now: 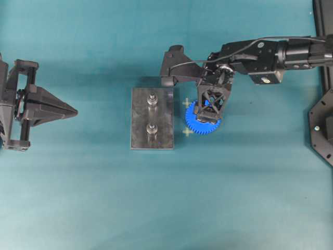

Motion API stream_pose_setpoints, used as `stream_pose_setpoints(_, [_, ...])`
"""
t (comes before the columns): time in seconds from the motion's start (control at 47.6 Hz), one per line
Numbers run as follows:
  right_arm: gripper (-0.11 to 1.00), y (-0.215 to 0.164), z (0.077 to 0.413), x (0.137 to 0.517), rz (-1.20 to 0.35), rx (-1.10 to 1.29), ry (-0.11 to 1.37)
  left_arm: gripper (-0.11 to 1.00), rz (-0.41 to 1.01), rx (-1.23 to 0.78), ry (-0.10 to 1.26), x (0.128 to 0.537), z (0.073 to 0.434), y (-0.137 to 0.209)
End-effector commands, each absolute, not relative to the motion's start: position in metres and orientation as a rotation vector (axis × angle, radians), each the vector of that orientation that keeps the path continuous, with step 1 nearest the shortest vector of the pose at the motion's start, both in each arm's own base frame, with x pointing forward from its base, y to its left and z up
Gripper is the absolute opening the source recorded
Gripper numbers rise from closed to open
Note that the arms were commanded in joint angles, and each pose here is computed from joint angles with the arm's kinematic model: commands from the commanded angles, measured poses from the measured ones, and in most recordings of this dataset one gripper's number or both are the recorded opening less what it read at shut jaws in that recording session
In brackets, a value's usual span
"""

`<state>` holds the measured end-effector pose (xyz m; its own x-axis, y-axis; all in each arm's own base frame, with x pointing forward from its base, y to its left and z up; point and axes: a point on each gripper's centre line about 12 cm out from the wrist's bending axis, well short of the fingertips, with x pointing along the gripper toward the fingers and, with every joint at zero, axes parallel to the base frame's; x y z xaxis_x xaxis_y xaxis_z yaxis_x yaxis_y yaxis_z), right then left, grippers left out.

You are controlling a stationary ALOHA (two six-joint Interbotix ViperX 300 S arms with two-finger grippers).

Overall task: Fit the large gear onto the shaft.
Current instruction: 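Lower the right gripper and grasp the blue gear by its hub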

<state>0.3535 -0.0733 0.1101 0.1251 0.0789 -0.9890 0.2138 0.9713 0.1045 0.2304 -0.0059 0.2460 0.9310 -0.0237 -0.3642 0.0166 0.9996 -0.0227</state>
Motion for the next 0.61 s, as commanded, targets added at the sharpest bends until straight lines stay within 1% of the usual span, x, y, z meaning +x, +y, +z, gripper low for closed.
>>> stream_pose_setpoints(0.0, [0.9, -0.072, 0.118, 0.359, -0.091, 0.227, 1.419, 0.0, -0.021, -0.017, 0.355, 0.232, 0.251, -0.006])
stream_pose_setpoints(0.589, [0.9, -0.071, 0.106, 0.352, -0.096, 0.235, 1.441, 0.0, -0.021, -0.018, 0.358, 0.232, 0.25, -0.006])
